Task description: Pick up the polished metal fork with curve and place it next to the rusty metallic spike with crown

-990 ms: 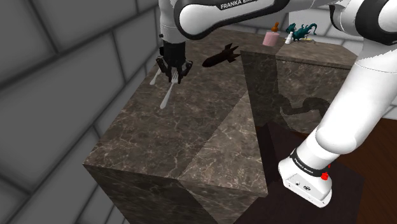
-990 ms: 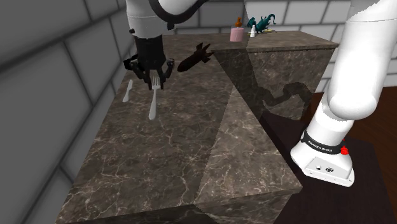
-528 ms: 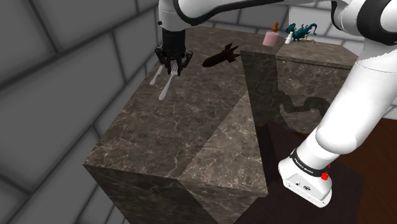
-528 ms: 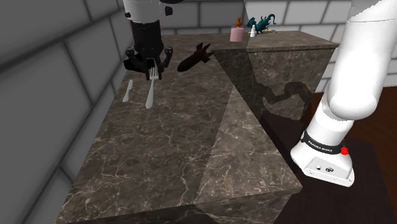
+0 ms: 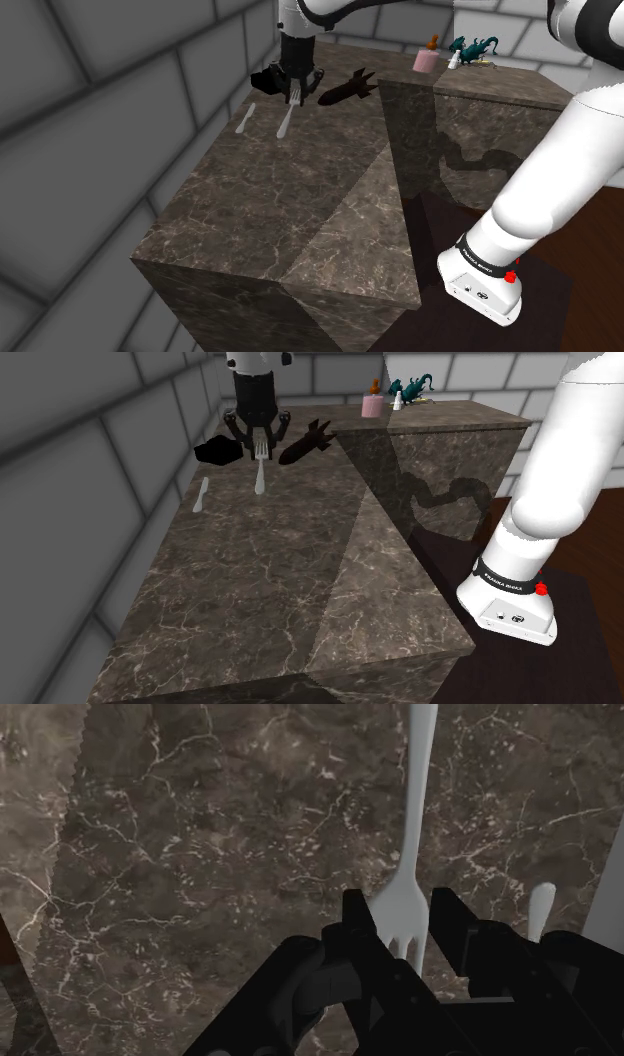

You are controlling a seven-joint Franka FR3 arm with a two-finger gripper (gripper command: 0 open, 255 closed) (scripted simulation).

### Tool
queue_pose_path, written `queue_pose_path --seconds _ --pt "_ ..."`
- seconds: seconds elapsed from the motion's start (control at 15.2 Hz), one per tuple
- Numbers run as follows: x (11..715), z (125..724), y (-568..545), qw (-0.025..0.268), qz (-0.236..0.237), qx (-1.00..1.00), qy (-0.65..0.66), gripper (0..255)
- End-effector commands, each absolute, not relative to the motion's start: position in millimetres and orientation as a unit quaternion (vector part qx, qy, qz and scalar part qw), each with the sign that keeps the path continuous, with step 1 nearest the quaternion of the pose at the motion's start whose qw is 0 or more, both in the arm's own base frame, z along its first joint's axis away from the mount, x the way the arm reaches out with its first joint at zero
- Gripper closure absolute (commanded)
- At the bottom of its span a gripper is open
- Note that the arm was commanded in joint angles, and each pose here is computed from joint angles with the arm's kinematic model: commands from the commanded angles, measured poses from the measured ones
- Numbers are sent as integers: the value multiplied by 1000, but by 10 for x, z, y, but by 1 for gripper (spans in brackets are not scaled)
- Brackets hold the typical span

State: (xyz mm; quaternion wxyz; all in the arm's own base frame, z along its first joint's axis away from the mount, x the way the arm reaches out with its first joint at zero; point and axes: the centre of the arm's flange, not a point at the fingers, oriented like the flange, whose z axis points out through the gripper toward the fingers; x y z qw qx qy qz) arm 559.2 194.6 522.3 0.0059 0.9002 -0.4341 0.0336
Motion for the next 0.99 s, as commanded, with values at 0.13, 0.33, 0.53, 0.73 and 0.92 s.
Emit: queue_pose_path --seconds 0.13,0.33,0.53,0.73,0.92 --pt "5691 5207 1411 6 34 901 -433 255" --pt "5751 5208 1019 6 34 901 -433 255" --pt "5811 5210 628 6 34 901 -433 255" --pt "5872 5212 236 6 34 901 -433 255" --pt "5932 5213 -155 6 34 901 -433 255"
